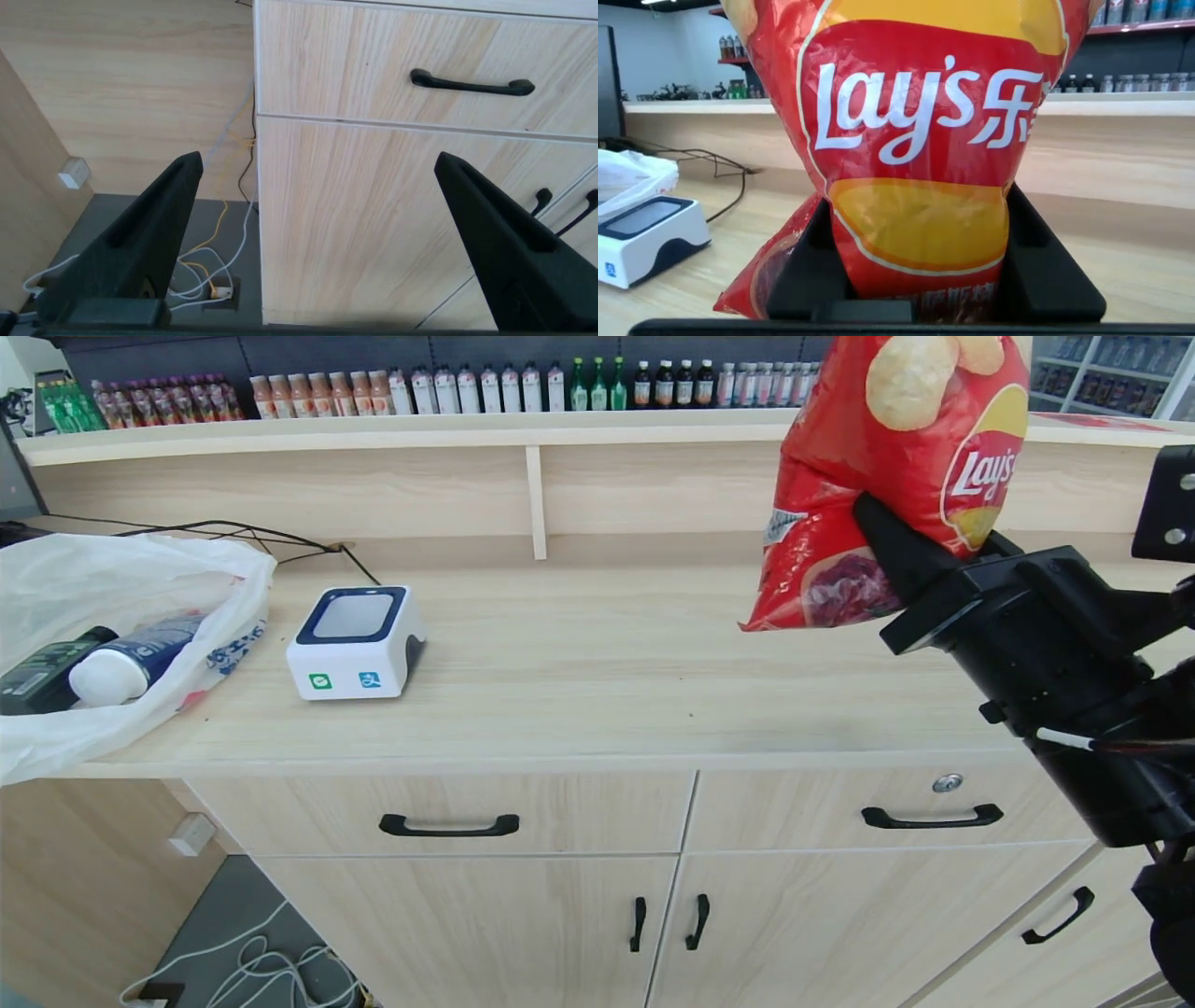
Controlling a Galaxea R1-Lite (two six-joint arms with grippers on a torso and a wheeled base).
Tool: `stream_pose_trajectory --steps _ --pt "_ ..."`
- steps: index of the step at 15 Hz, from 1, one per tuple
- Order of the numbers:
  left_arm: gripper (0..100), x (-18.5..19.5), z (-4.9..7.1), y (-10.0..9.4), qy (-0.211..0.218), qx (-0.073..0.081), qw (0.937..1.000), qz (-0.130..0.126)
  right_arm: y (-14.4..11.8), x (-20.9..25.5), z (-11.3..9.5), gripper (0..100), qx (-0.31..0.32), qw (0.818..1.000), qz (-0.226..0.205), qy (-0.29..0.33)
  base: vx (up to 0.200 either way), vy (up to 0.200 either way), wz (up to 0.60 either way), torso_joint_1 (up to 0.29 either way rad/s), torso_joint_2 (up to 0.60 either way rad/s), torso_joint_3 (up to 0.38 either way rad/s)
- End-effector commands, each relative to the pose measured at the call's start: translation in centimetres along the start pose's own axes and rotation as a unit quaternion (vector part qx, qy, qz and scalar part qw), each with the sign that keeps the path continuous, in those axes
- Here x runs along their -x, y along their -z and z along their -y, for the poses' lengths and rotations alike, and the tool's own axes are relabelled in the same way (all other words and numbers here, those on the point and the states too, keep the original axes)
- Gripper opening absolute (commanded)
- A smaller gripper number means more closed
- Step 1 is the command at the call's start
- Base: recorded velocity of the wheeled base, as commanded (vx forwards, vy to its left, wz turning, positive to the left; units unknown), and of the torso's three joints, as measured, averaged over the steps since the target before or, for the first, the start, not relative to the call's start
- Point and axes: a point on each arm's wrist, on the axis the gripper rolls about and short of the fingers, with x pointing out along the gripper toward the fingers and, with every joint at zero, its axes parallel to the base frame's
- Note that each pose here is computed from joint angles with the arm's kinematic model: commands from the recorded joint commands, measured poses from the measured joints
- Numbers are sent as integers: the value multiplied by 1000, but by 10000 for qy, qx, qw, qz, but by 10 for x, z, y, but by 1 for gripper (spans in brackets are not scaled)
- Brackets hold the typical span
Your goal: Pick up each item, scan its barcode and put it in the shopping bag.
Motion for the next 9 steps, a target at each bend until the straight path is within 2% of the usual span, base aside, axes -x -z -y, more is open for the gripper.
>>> stream_pose_trajectory --steps 1,4,9 --pt "100 0 0 0 -1 3 10000 -6 0 3 0 0 6 10000 -32 -5 0 0 0 0 0 0" --pt "100 0 0 0 -1 -4 10000 -6 -1 3 0 0 -6 10000 -23 -18 0 0 0 0 0 0" --pt "100 0 0 0 -1 11 10000 -6 1 3 -3 0 -36 10000 -52 -73 0 200 0 1 2 3"
